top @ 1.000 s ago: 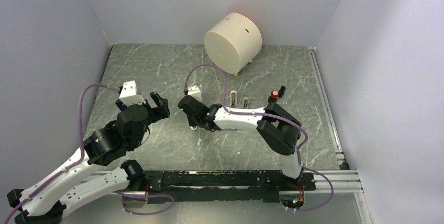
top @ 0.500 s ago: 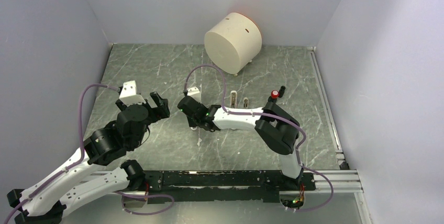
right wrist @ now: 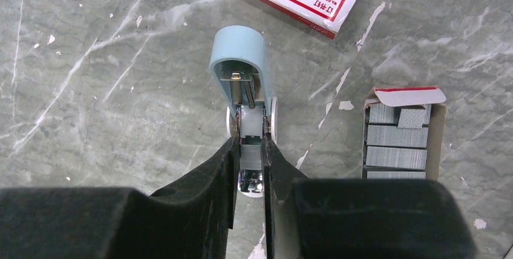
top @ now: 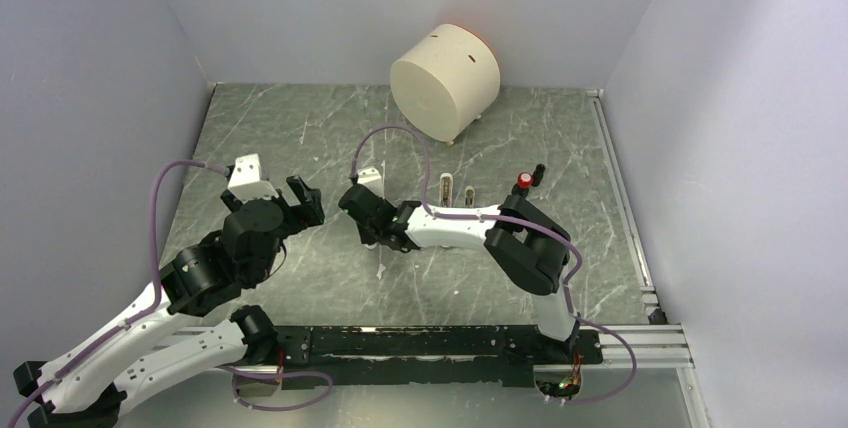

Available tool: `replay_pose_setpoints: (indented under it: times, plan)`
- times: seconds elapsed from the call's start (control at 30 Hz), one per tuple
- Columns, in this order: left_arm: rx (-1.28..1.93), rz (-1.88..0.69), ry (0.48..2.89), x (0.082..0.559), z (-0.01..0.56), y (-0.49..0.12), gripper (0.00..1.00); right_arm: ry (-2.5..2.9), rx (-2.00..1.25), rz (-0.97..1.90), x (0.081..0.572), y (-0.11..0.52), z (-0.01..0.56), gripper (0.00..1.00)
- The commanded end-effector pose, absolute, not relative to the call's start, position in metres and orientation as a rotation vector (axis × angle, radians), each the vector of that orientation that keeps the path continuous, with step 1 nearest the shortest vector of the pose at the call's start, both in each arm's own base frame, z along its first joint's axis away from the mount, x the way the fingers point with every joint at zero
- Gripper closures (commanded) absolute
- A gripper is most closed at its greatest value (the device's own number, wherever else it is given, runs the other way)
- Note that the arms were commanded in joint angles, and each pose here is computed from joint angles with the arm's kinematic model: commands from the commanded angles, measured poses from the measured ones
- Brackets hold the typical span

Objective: Load the staples into the stapler

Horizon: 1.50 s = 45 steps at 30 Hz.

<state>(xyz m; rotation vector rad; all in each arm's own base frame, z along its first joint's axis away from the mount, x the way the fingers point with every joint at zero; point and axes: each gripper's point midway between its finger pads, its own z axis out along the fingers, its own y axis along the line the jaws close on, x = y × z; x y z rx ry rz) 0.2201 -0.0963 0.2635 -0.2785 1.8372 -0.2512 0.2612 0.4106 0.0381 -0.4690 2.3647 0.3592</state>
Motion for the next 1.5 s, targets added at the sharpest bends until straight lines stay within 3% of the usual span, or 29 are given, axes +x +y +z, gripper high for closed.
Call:
replay_pose_setpoints:
  times: [0.0,0.97,1.47]
  plan:
    - [-0.299,-0.245,1.824,0.221,0.265,-0.093,0.05,2.371,-0.466,0.352,0.261,0.411,0.036,0.77]
    - [-0.293,-0.244,1.826,0.223,0.265,-0.095,0.05,2.391,-0.52,0.315,0.245,0.397,0.04,0.75]
    - [-0.294,-0.244,1.826,0.222,0.265,-0.095,0.05,2.325,-0.467,0.392,0.252,0.406,0.077,0.6]
